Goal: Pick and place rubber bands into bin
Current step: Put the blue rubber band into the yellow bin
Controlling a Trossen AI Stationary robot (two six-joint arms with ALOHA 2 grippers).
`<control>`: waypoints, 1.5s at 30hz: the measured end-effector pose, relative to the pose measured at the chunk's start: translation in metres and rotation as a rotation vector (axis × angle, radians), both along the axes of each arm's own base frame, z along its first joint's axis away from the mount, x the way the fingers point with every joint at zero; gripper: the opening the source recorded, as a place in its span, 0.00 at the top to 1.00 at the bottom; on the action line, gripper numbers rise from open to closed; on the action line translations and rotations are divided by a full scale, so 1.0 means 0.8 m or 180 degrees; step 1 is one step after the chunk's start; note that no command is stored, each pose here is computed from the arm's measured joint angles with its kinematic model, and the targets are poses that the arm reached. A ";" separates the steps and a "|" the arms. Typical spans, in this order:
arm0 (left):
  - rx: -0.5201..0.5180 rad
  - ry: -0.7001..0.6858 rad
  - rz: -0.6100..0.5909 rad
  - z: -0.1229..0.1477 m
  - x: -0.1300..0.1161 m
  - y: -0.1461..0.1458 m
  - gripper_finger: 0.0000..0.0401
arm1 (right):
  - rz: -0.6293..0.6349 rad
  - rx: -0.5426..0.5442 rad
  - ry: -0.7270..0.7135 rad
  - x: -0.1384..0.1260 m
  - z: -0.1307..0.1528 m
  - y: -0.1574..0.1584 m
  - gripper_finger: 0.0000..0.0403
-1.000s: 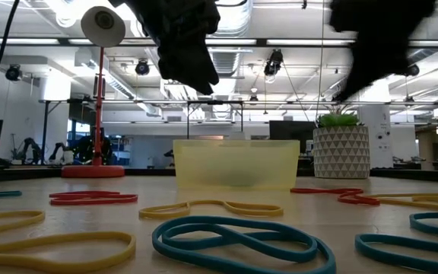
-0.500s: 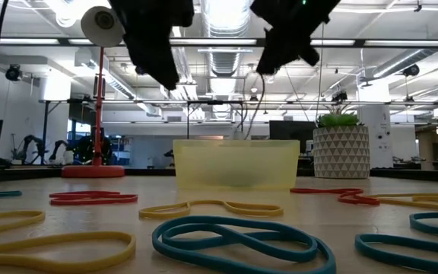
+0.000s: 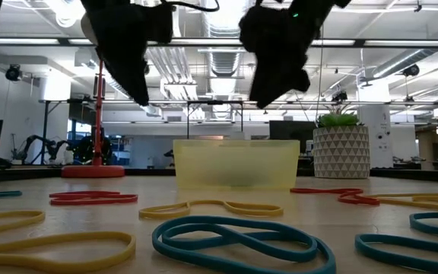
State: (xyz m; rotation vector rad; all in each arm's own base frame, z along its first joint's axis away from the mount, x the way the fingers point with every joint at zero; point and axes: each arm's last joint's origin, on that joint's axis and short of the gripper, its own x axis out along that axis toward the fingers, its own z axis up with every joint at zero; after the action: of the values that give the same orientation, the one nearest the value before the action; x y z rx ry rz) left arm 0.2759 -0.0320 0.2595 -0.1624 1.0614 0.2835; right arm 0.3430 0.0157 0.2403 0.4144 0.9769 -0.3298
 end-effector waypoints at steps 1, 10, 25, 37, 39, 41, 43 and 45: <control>-0.0017 0.0002 0.0015 -0.003 -0.001 -0.001 0.48 | 0.0201 -0.0073 0.0119 -0.003 0.002 0.008 0.64; -0.0033 0.0252 -0.0373 -0.030 -0.021 -0.022 0.48 | 0.1319 -0.0354 0.1001 -0.063 0.004 0.102 0.49; -0.0794 0.0413 -0.0629 -0.084 -0.141 -0.067 0.48 | 0.1196 -0.0393 0.0967 -0.113 -0.041 0.191 0.48; -0.0855 0.0528 -0.0912 -0.122 -0.164 -0.091 0.48 | 0.1031 -0.0623 0.0939 -0.115 -0.063 0.177 0.48; -0.0813 0.0581 -0.0758 -0.133 -0.162 -0.091 0.48 | 0.1010 -0.0630 0.0910 -0.114 -0.066 0.176 0.48; -0.0824 0.0616 -0.0640 -0.144 -0.159 -0.093 0.48 | 0.0999 -0.0644 0.0908 -0.114 -0.067 0.175 0.48; -0.0837 0.0599 -0.0563 -0.150 -0.154 -0.097 0.48 | 0.0985 -0.0671 0.0904 -0.114 -0.068 0.174 0.48; -0.0797 0.0680 -0.0475 -0.157 -0.151 -0.098 0.49 | 0.0977 -0.0672 0.0895 -0.113 -0.068 0.173 0.48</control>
State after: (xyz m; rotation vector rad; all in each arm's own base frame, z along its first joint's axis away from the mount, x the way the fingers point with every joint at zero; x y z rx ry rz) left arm 0.1548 -0.1107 0.1339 -0.2805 1.3133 0.0318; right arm 0.2523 0.1544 0.1859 0.0218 1.2477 -0.2120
